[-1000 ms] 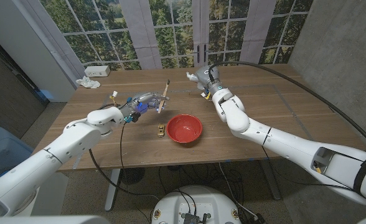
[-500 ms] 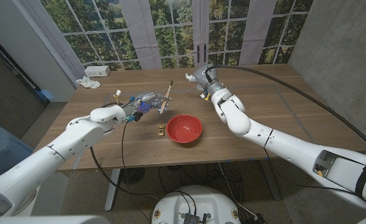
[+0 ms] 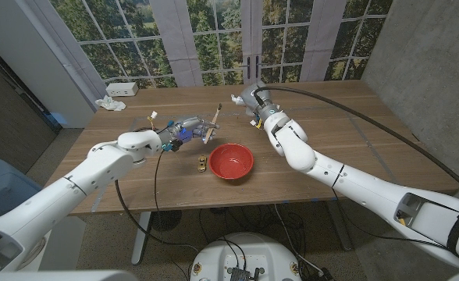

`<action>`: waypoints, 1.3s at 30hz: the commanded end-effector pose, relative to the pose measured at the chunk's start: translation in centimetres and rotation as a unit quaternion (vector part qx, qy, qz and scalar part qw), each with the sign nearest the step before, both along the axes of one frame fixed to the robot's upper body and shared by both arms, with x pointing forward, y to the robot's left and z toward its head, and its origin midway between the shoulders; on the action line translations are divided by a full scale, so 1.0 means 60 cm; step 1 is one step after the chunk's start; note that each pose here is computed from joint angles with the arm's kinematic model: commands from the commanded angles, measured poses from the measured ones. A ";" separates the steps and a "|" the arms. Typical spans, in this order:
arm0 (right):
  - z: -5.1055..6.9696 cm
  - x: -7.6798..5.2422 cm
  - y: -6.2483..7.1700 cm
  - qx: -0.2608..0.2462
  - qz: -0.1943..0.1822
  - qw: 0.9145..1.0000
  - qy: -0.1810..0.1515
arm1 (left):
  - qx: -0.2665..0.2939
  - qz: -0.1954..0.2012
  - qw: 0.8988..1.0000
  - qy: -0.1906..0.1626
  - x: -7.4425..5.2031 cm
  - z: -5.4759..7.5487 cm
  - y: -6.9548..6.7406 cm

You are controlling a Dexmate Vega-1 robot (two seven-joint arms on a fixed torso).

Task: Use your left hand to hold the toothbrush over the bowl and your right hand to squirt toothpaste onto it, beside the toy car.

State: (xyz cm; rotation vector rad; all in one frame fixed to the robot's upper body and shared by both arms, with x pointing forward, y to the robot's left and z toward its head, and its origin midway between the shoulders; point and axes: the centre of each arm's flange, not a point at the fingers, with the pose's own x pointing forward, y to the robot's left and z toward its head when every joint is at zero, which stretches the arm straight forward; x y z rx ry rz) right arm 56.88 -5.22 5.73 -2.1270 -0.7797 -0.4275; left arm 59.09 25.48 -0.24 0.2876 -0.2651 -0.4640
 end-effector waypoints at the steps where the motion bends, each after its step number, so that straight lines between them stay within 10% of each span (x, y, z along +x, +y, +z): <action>1: -0.011 -0.011 0.008 -0.030 -0.006 1.000 0.004 | 0.015 -0.011 1.000 0.012 0.010 0.001 -0.013; 39: -0.012 0.002 0.028 -0.088 -0.019 0.996 -0.006 | 0.039 -0.033 0.998 0.029 0.031 0.009 -0.015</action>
